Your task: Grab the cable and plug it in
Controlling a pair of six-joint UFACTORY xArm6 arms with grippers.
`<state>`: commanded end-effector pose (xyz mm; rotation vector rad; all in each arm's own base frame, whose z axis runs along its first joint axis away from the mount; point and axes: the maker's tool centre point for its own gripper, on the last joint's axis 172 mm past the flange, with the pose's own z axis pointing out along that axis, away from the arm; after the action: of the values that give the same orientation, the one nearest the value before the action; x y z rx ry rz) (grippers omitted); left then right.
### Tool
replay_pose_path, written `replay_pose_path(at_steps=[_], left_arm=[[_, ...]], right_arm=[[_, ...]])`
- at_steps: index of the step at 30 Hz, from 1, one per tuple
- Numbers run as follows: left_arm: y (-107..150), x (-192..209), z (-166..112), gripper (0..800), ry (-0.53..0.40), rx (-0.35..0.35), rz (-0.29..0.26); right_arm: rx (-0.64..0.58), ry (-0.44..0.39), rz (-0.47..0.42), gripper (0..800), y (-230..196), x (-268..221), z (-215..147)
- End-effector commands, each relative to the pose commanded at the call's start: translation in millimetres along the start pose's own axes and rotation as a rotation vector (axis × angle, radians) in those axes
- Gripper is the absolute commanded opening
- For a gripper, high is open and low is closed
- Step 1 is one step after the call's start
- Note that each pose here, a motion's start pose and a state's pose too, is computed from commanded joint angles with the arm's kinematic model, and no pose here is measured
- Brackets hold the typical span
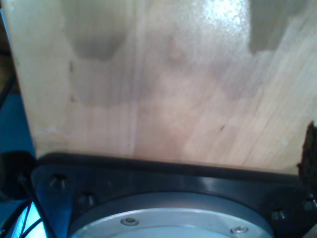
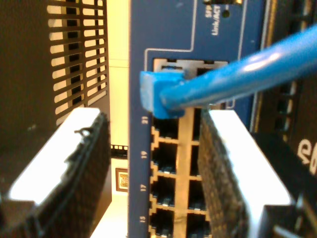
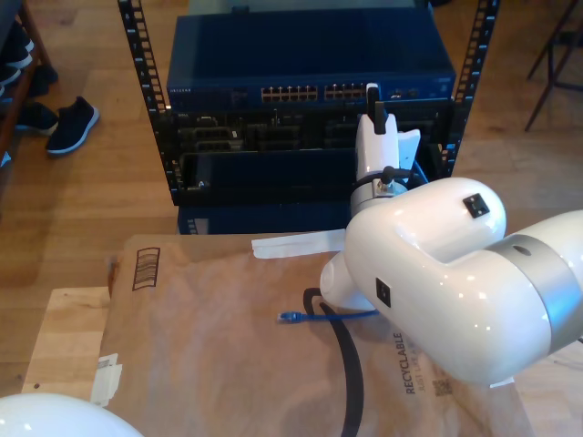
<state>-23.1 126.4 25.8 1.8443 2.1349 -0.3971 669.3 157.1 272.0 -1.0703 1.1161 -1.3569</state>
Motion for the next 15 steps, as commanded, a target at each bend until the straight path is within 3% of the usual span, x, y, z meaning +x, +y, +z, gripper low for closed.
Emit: replay_pose_path(at_steps=[15], left_arm=[[0.0, 0.0, 0.0, 800, 0.0, 0.0, 0.0]], right_arm=[[-0.007, 0.013, -0.007, 200, 4.0, 10.3, 0.9]])
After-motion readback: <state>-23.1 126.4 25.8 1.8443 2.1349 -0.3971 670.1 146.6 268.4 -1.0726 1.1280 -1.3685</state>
